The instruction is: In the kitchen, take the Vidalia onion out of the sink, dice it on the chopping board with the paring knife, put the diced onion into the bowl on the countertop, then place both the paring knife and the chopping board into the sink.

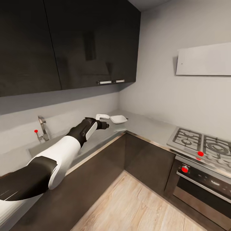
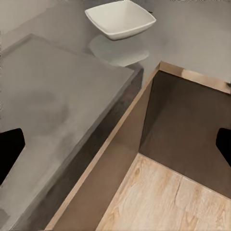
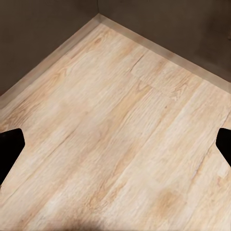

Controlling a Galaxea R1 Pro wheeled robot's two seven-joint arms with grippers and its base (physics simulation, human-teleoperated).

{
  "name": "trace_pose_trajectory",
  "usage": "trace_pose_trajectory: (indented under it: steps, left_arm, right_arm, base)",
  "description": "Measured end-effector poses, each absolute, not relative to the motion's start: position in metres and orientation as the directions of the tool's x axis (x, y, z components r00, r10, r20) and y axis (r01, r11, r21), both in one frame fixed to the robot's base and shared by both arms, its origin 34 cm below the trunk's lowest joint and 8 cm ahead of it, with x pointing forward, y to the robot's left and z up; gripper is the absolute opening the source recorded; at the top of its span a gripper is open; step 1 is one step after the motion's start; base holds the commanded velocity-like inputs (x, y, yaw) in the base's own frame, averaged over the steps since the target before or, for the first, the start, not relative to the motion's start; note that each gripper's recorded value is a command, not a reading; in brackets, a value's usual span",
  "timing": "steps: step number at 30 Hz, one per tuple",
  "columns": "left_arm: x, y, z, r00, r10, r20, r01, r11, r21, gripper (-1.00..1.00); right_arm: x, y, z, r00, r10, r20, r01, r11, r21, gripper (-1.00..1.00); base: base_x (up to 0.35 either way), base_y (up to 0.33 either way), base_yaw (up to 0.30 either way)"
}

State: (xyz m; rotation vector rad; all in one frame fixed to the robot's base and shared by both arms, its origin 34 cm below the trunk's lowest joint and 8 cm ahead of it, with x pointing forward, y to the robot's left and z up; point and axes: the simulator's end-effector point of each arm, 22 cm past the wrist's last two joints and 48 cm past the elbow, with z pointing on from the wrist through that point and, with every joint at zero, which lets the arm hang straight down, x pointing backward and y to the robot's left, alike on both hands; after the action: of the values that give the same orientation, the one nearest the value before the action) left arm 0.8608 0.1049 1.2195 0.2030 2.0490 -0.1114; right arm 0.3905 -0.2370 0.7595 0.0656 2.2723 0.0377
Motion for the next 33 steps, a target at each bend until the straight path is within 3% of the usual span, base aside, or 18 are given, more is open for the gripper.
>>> trace_pose_trajectory:
  steps: [9,27,33]
  left_arm:
    - [0.861,0.106,1.219,-0.458,0.096,-0.884,0.191,0.982,0.008,1.00]
    - [0.861,0.109,1.217,-0.462,0.100,-0.881,0.186,0.982,0.013,1.00]
    - [0.863,0.121,1.215,-0.466,0.099,-0.879,0.166,0.986,0.023,1.00]
  right_arm:
    - [0.391,-0.237,0.760,-0.645,0.060,-0.762,0.034,0.998,0.050,1.00]
    - [0.383,-0.231,0.752,-0.665,0.063,-0.744,0.025,0.998,0.062,1.00]
    - [0.350,-0.220,0.724,-0.732,0.075,-0.678,0.025,0.996,0.083,1.00]
  base:
    - [0.296,0.039,0.000]
    - [0.249,-0.198,0.000]
    - [0.061,-0.059,0.000]
